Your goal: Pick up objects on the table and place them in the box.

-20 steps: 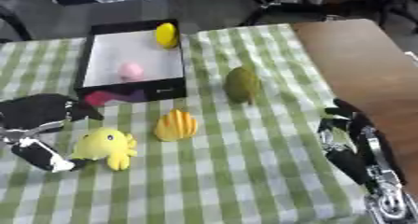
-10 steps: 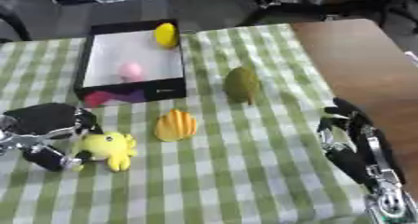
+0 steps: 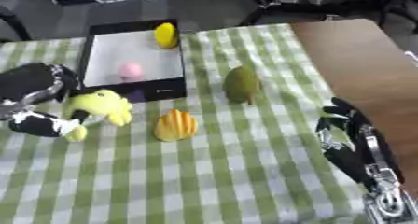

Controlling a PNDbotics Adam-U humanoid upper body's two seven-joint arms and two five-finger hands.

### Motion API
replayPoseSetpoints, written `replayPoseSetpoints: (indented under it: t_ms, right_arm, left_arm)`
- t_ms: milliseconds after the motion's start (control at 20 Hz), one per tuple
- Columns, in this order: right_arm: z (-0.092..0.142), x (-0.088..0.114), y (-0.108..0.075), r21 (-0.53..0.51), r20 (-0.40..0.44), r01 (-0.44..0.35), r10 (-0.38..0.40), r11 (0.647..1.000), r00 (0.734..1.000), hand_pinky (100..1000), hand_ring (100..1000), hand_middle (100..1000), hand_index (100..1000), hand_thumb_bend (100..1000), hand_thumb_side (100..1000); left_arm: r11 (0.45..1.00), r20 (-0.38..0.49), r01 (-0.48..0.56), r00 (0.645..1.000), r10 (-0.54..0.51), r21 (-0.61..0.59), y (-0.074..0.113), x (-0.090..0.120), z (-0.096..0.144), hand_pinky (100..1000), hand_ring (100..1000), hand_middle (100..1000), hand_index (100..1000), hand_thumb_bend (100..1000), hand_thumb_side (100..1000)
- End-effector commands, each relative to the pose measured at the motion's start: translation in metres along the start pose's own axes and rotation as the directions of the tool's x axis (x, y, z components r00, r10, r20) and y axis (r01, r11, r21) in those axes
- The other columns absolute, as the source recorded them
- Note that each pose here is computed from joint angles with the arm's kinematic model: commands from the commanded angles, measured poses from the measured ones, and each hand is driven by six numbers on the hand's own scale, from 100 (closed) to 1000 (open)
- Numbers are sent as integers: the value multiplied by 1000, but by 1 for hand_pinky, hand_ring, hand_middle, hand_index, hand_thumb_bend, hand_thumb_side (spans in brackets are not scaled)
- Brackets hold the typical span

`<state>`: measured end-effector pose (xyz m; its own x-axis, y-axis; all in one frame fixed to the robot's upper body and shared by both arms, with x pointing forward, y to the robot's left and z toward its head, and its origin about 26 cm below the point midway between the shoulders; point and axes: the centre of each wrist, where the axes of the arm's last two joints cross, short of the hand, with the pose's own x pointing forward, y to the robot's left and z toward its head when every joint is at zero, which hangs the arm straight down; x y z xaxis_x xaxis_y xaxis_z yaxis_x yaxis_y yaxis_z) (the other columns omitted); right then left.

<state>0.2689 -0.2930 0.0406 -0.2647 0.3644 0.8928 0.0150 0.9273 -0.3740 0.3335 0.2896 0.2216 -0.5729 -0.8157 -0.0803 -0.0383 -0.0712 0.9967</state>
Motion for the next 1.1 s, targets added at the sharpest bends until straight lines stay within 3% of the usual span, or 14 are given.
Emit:
replayPoseSetpoints:
  t_ms: [50,250,600,1000,1100]
  right_arm:
    - [-2,3,-5,3,17,-19,18,1000,1000,885,726,753,904,100,401]
    - [-1,2,-4,6,12,-15,15,1000,1000,885,726,753,904,100,401]
    - [-1,3,-1,14,13,1,-1,1000,1000,885,726,752,904,100,401]
    - [-3,4,5,36,23,26,-27,999,999,885,726,752,904,100,404]
    - [-3,4,5,35,21,27,-28,999,999,886,726,752,904,100,404]
  left_arm:
    - [996,-57,35,998,-31,78,42,-13,3,566,402,433,547,100,274]
    - [998,-145,23,989,-15,54,45,-37,-28,575,416,446,563,100,276]
    - [999,-320,5,947,-22,-53,-1,-75,-90,583,429,459,580,100,274]
    - [998,-374,-57,926,49,-10,-54,-76,-122,598,449,481,606,100,305]
    - [998,-374,-60,926,50,-15,-64,-74,-123,635,484,526,662,175,343]
